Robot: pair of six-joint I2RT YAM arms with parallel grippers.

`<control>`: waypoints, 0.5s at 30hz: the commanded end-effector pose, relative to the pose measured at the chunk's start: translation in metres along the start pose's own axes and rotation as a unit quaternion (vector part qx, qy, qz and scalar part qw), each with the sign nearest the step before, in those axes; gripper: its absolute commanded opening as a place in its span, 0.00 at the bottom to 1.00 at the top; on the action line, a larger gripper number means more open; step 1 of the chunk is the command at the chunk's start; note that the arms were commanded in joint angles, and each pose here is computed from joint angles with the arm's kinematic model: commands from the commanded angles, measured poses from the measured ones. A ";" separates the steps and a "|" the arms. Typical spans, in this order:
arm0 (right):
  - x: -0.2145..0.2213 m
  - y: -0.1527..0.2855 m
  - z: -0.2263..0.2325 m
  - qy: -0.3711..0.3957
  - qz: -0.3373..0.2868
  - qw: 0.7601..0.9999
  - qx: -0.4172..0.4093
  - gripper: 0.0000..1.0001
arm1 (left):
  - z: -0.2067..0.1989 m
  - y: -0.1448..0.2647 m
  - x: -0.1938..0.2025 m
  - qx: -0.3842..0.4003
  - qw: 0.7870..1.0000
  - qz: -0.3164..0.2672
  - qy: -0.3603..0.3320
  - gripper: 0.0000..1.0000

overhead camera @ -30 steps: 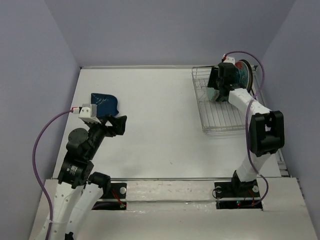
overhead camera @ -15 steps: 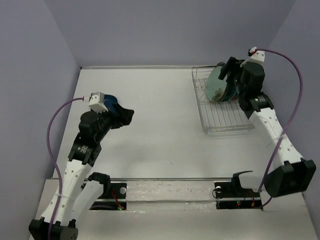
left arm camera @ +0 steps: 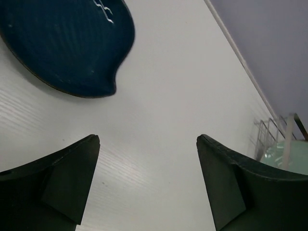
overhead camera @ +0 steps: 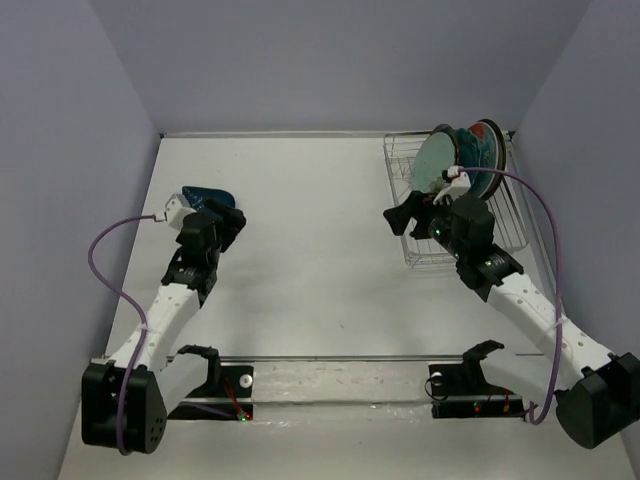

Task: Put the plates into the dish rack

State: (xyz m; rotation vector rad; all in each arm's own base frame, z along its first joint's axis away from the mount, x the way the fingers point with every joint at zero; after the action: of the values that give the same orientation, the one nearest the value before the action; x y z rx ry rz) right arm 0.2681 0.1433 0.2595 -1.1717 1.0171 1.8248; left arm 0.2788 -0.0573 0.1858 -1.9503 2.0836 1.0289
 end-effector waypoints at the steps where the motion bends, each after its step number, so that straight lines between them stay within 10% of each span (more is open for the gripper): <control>1: -0.020 0.006 0.020 -0.004 -0.058 0.996 -0.065 0.83 | 0.022 -0.032 -0.031 -0.067 0.990 -0.099 0.069 0.92; 15: -0.010 0.004 0.026 -0.009 -0.044 0.994 -0.100 0.83 | 0.095 -0.091 -0.072 -0.200 0.970 -0.122 0.067 0.73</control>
State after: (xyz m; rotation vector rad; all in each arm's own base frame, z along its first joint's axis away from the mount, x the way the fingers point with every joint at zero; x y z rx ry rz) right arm 0.2587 0.1560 0.2707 -1.2514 0.8536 1.8862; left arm 0.3125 0.0450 0.1046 -2.4736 1.7875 1.4141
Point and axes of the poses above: each gripper's point midway between its finger pads, its own y axis back along the fingers, its own z axis along the line the jaws close on, x = y × z, the point moved 6 cm from there along y, back along the fingers, and after that the axes turned 10 degrees about y, right-handed, at the moved point
